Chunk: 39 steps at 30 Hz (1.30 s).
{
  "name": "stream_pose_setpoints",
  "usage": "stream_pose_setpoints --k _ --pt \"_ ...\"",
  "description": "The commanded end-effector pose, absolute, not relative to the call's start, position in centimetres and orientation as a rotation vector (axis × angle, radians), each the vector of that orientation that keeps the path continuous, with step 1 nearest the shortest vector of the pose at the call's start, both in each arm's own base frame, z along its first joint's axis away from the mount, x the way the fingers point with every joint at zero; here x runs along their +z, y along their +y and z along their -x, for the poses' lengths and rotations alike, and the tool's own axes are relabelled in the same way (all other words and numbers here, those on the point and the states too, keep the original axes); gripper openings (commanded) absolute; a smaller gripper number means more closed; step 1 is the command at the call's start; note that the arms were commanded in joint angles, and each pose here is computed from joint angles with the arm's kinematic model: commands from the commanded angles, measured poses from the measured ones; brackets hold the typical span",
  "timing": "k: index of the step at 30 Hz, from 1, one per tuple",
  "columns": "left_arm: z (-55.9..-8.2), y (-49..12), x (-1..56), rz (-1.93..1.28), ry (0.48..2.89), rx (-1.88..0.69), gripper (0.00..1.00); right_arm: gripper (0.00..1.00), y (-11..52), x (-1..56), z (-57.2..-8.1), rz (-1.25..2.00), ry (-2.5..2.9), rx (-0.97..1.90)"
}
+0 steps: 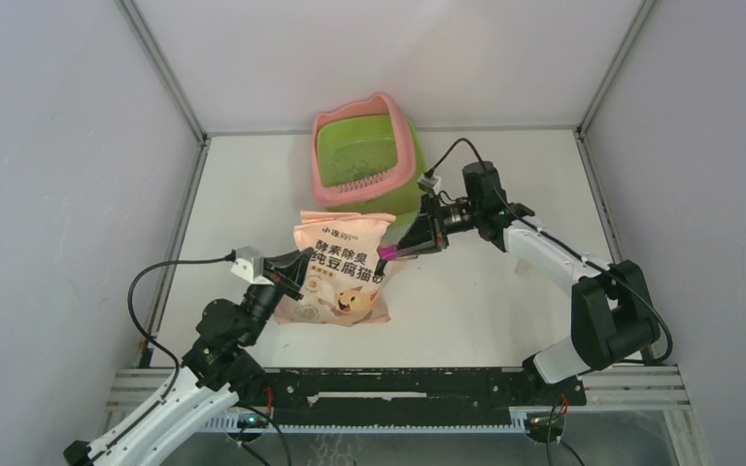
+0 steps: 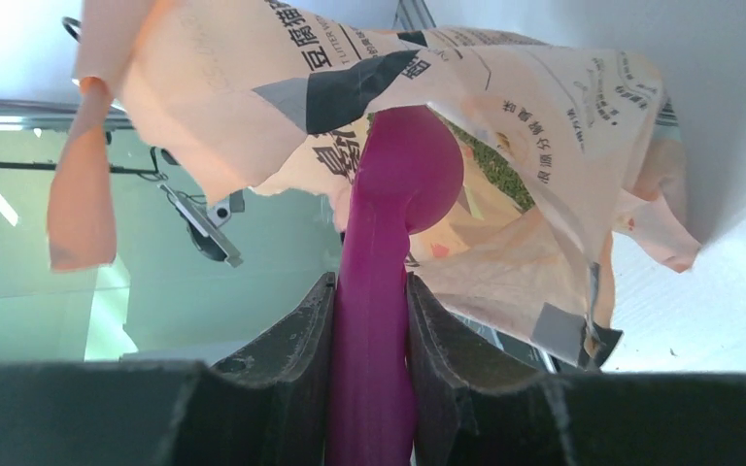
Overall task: Fill the litter box with clean litter
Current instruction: 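Scoop the cat litter from the cat litter bag.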
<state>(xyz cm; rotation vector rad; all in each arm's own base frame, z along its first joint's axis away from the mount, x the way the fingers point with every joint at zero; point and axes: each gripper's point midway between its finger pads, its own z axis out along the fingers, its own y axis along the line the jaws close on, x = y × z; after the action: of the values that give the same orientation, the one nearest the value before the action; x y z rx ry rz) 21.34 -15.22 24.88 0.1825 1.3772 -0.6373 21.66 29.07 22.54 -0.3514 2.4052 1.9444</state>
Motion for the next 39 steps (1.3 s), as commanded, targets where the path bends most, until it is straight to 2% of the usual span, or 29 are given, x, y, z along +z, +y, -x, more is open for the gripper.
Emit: stream_pose_setpoints --k 1,4,11,20,39 --pt "-20.8 -14.0 30.1 -0.106 1.212 -0.668 0.00 0.00 29.4 24.6 -21.6 0.402 2.300 2.010" --pt "-20.8 -14.0 30.0 -0.106 1.220 -0.664 0.00 0.00 29.9 24.3 -21.8 0.401 2.291 2.015" --pt "-20.6 -12.8 29.6 -0.075 1.218 -0.633 0.00 0.00 24.8 25.0 -23.8 0.187 2.214 1.955" --pt "-20.6 -12.5 29.7 -0.068 1.220 -0.623 0.00 0.00 21.7 22.2 -24.4 -0.009 2.231 1.871" --pt "-20.2 -11.6 29.5 -0.043 1.210 -0.612 0.00 0.00 20.9 24.5 -25.5 -0.090 2.100 1.984"
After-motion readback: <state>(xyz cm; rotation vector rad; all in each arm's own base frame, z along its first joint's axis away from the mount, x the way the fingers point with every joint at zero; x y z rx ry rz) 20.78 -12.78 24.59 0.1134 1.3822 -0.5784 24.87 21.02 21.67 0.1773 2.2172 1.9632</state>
